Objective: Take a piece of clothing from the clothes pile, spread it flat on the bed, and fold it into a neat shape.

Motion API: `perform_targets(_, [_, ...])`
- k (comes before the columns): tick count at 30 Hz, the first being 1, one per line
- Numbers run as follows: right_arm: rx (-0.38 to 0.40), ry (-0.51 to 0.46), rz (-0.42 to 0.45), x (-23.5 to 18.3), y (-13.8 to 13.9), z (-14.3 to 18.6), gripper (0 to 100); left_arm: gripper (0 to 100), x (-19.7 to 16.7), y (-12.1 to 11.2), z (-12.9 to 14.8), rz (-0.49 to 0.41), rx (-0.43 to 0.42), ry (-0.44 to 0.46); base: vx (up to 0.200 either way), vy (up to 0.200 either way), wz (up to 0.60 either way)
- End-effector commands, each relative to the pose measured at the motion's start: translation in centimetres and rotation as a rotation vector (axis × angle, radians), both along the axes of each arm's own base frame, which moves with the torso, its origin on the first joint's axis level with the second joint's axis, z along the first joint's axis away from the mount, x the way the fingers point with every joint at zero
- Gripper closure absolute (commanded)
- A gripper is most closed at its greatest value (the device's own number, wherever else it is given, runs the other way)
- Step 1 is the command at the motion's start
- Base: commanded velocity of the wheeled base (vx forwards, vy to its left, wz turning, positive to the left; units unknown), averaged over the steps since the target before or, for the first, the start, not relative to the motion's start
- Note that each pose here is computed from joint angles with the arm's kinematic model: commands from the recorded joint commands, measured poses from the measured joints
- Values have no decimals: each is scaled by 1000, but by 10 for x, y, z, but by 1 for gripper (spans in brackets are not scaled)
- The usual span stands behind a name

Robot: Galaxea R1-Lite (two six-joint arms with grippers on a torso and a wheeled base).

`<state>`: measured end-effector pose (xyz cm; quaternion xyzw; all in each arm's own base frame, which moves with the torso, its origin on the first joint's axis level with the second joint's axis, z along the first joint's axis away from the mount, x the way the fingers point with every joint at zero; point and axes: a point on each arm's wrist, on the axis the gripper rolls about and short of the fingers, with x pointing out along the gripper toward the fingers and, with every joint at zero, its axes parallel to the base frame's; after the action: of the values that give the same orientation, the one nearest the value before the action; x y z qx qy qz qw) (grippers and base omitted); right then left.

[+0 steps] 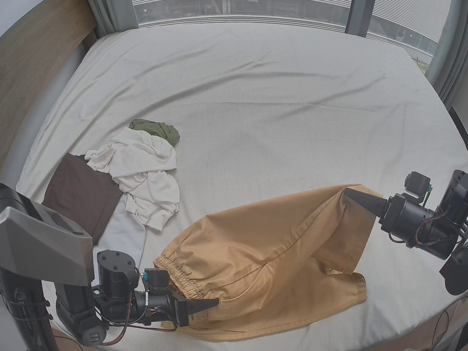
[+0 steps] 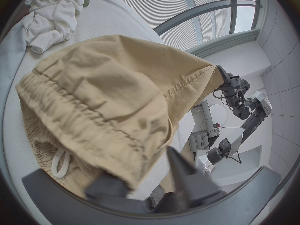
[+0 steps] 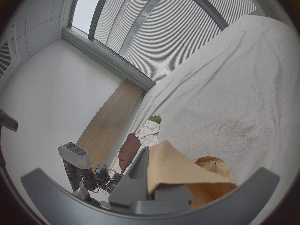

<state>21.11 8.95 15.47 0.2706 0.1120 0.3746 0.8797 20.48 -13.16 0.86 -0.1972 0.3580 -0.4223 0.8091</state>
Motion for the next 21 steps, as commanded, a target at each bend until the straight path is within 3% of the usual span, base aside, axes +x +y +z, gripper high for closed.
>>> perform_targets(1, [2, -2, -3, 0, -1, 1, 100, 100, 1, 1, 4, 5, -8, -21, 0, 0, 0])
perform_targets(7, [6, -13, -12, 2, -2, 3, 100, 100, 3, 7, 32, 28, -66, -120, 0, 0, 0])
perform_targets(8, [7, -16, -21, 3, -4, 4, 100, 100, 6, 10, 50, 46, -106, -194, 0, 0, 0])
perform_targets(15, [8, -19, -26, 3, -6, 5, 100, 100, 15, 28, 85, 120, -175, -343, 0, 0, 0])
perform_targets(21, [8, -21, -43, 4, -11, 5, 100, 100, 20, 35, 97, 150, -196, -390, 0, 0, 0])
